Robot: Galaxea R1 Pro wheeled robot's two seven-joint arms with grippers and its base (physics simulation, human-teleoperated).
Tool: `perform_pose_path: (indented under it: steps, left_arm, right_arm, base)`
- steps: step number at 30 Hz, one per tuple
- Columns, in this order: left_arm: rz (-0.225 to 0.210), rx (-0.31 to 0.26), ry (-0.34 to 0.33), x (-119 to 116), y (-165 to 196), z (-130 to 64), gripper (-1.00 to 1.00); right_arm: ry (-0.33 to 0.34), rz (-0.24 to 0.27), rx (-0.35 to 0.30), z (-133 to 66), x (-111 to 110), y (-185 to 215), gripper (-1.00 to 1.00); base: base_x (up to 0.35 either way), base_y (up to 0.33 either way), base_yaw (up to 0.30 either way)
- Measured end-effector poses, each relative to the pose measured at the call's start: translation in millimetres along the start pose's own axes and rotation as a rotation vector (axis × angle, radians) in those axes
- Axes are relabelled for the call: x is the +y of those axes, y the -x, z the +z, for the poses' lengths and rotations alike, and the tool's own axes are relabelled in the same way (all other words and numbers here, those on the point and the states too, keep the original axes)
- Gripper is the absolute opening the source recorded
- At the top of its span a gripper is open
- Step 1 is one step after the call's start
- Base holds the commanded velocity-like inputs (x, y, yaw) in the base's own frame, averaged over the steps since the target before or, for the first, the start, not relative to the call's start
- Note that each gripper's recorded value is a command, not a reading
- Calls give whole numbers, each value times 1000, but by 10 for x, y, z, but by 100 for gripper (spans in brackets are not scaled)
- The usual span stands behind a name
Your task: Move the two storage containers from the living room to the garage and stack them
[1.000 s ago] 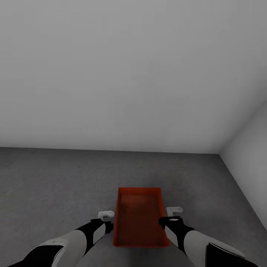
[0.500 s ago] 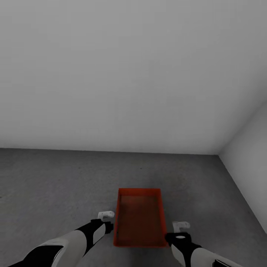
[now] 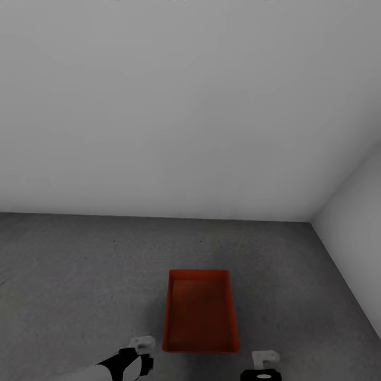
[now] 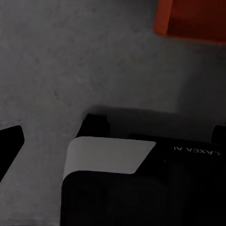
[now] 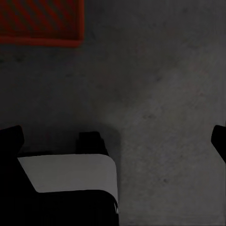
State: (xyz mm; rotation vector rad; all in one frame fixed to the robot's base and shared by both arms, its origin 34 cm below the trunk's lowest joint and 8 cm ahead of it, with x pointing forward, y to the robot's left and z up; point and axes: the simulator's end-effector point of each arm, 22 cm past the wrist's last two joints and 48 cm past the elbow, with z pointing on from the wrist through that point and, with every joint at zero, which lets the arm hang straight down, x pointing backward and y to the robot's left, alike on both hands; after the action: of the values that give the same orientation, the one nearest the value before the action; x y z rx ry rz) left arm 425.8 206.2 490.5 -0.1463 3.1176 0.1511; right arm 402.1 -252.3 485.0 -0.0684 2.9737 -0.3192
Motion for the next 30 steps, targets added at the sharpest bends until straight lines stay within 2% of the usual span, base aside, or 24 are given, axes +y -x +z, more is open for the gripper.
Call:
perform_pose_path:
  steps: [4,5,7,12,19,22,30]
  left_arm:
    - [2,50,12,94,-446,11,100]
    - [3,79,16,132,-694,20,100]
    - [5,108,34,275,-944,22,100]
    - [4,118,56,461,-1033,-22,100]
    - [-4,87,64,528,-1006,-100,100]
    - [-8,93,78,636,-1182,-125,100]
    - [-6,119,94,744,-1439,-123,100]
  right_arm:
    - [0,-5,27,-61,-14,-222,100]
    - [0,-8,50,-85,-12,-405,100]
    - [2,-16,75,-139,-11,-693,100]
    - [4,-20,94,-234,-18,-910,100]
    - [13,-50,173,-450,-18,-1583,100]
    - [33,-73,196,-571,13,-1900,100]
    - [42,-81,195,-622,-9,-2094,100]
  base:
    - [0,0,0]
    - [0,0,0]
    - [0,0,0]
    - [0,0,0]
    - [0,0,0]
    - [0,0,0]
    - [0,0,0]
